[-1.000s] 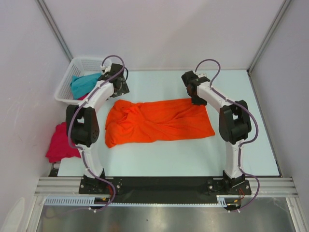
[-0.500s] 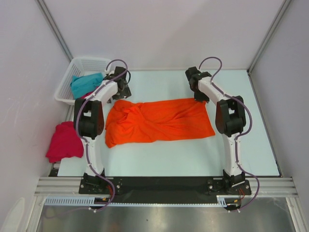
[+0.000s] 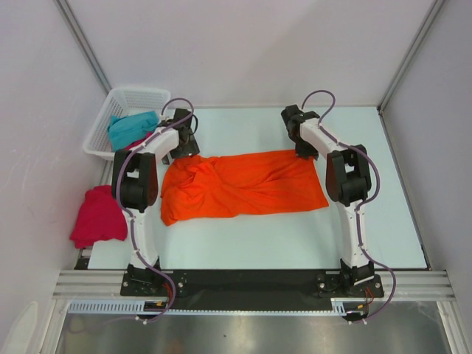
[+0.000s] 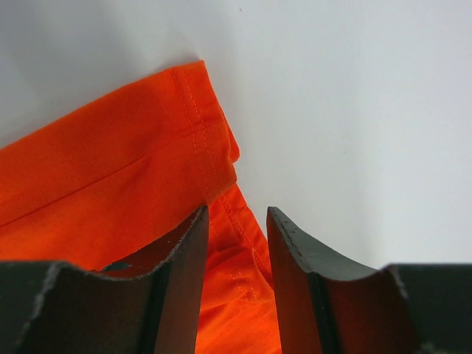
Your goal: Fold and stack the t-shirts
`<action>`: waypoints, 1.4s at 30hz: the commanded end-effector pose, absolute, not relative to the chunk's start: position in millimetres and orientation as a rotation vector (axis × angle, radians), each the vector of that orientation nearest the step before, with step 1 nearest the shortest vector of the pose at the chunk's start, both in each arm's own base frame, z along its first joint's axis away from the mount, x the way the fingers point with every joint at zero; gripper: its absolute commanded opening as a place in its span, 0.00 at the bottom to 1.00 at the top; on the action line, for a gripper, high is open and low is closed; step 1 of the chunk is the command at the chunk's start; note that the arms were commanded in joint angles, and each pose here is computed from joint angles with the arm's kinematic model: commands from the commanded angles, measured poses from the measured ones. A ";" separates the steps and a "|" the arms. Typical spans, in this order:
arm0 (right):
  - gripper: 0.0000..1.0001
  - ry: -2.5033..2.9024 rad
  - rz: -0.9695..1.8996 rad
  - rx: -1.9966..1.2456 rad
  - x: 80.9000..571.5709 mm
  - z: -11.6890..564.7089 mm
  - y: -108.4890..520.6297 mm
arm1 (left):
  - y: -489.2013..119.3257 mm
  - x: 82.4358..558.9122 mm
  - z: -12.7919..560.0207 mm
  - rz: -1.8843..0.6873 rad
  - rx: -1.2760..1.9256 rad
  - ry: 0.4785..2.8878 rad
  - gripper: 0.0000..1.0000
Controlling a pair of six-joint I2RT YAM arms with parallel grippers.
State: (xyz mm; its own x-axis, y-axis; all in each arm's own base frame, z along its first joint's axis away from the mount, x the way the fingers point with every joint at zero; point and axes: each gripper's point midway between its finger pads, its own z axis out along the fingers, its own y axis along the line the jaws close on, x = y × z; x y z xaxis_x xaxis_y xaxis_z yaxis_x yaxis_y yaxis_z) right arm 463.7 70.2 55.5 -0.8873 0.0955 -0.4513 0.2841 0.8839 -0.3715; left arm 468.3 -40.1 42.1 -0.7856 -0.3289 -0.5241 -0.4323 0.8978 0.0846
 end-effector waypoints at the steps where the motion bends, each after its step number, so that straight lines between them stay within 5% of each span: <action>1: 0.43 2.599 -0.635 0.287 467.2 63.7 63.0 | -45.0 476.9 47.0 0.201 -0.588 2.505 0.97; 7: 0.43 2.595 -0.642 0.290 471.6 62.4 57.5 | -48.2 480.9 40.5 0.177 -0.584 2.510 0.95; 13: 0.17 2.624 -0.635 0.266 475.1 50.4 57.6 | -50.6 485.0 34.7 0.163 -0.576 2.512 0.88; 18: 0.09 2.636 -0.622 0.266 476.4 43.3 58.6 | -55.1 486.3 29.9 0.132 -0.578 2.519 0.72; 21: 0.06 2.639 -0.614 0.261 477.3 40.9 59.8 | -57.8 486.6 26.5 0.118 -0.574 2.522 0.54; 22: 0.05 2.641 -0.616 0.261 477.2 39.8 59.0 | -57.3 486.7 26.4 0.117 -0.573 2.523 0.36; 25: 0.02 2.645 -0.610 0.260 476.8 39.6 59.1 | -57.4 487.0 26.3 0.121 -0.576 2.521 0.04; 26: 0.02 2.645 -0.607 0.257 476.8 40.2 60.0 | -56.5 486.9 26.6 0.122 -0.582 2.519 0.01; 42: 0.00 2.513 -0.600 0.278 492.5 84.6 57.0 | -53.7 499.3 71.1 0.112 -0.586 2.430 0.00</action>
